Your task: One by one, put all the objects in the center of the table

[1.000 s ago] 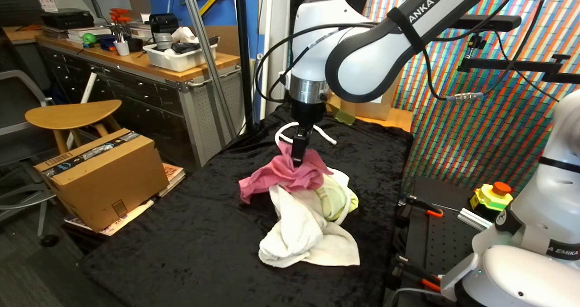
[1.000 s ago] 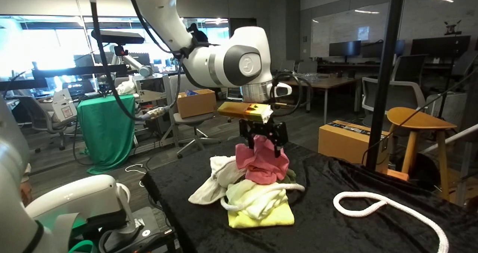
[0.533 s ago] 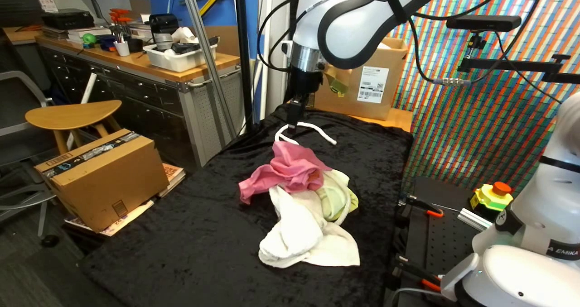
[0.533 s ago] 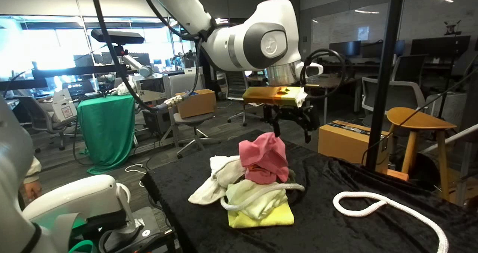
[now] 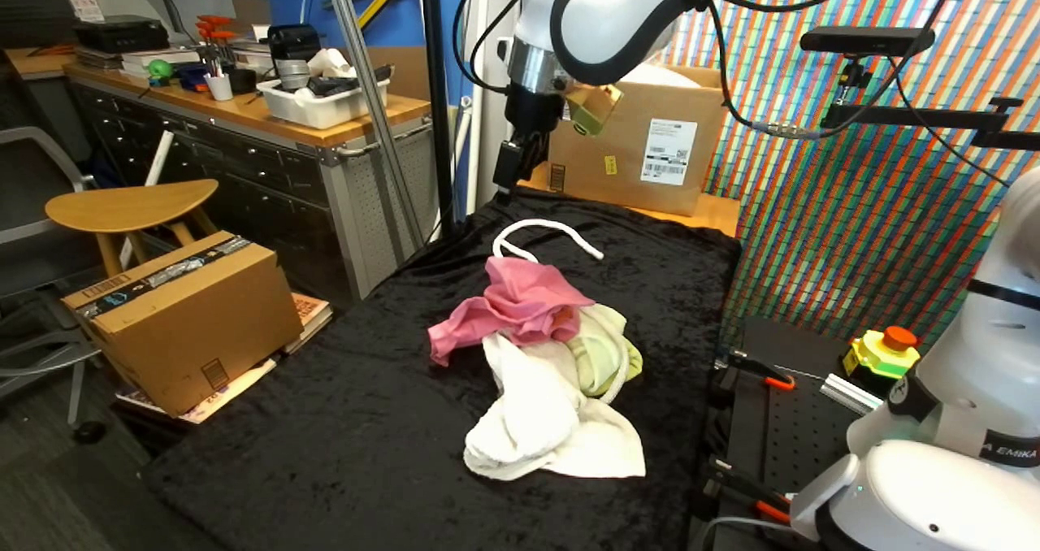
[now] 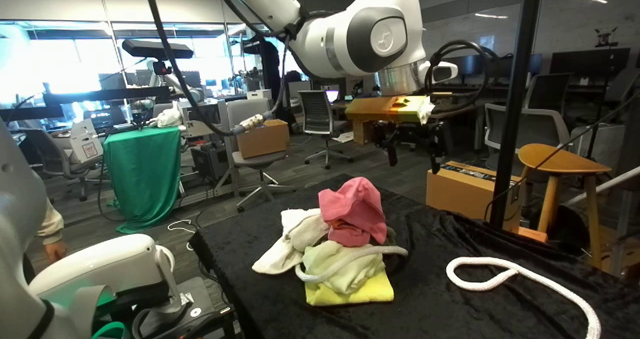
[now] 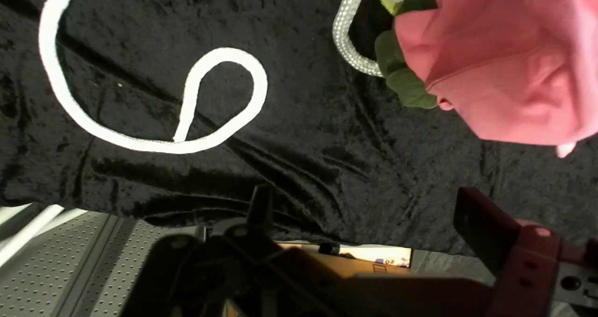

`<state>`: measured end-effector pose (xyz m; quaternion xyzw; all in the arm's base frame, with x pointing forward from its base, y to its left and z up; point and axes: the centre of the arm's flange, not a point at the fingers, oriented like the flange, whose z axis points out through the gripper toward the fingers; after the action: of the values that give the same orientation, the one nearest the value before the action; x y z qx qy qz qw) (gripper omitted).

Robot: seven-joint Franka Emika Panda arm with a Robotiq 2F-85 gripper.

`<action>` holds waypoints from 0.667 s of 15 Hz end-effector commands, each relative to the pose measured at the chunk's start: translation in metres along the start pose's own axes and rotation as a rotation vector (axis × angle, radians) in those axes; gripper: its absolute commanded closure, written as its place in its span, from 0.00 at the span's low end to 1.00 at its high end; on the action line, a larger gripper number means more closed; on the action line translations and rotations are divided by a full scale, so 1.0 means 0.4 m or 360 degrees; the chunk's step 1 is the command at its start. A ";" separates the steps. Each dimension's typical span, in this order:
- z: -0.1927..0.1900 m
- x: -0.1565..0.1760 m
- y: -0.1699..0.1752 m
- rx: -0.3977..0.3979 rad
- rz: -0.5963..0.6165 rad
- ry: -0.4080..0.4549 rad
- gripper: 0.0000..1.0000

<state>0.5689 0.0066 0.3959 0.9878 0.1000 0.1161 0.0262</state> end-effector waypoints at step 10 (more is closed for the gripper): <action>0.186 0.181 0.322 -0.0102 0.0152 -0.0211 0.00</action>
<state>0.6411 -0.0935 0.3599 0.9950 0.0424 0.0746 0.0506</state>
